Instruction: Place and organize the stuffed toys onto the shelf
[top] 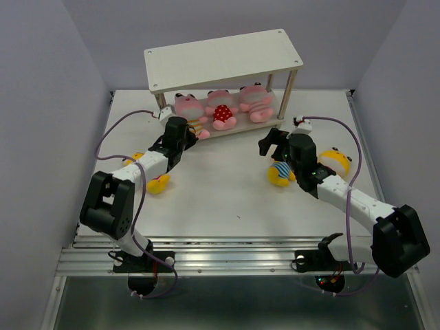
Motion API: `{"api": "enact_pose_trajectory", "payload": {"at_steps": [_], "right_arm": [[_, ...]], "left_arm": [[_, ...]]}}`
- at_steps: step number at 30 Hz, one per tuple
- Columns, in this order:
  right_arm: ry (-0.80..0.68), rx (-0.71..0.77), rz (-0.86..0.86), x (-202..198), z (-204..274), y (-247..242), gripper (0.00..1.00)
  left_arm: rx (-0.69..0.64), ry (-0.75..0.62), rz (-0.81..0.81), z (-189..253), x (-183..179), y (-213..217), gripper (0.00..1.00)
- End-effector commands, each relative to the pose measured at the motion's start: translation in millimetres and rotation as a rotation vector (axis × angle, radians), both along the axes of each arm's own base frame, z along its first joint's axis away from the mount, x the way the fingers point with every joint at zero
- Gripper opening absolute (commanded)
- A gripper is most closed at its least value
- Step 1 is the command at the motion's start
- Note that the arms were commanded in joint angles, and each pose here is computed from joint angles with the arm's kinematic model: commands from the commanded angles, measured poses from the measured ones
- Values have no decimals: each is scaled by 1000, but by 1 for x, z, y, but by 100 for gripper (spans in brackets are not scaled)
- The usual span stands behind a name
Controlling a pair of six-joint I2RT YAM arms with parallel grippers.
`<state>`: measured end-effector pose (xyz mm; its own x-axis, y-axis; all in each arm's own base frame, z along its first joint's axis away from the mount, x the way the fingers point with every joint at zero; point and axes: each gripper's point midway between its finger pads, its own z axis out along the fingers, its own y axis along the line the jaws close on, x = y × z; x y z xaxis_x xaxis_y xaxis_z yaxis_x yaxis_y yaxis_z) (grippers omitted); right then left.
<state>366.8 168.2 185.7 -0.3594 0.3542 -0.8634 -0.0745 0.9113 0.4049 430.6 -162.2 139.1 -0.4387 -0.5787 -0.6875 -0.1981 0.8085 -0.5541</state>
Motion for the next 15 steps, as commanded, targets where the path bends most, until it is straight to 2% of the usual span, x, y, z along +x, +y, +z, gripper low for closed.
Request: {"api": "enact_pose_trajectory", "payload": {"at_steps": [1,2,4,7,15], "right_arm": [[-48,4,-23,7,15,-4,100],[-45,2,-23,7,14,-4,100],[-46,4,-21,7,15,-4,100],[-42,1,-21,7,13,-4,100],[-45,6,-11,6,15,-2,100]], "left_arm": [[-21,-62,43,25,15,3,6],[-24,-60,45,25,15,3,11],[-22,-59,44,24,16,4,17],[-24,-54,44,23,15,4,33],[-37,-74,50,35,11,5,41]]}}
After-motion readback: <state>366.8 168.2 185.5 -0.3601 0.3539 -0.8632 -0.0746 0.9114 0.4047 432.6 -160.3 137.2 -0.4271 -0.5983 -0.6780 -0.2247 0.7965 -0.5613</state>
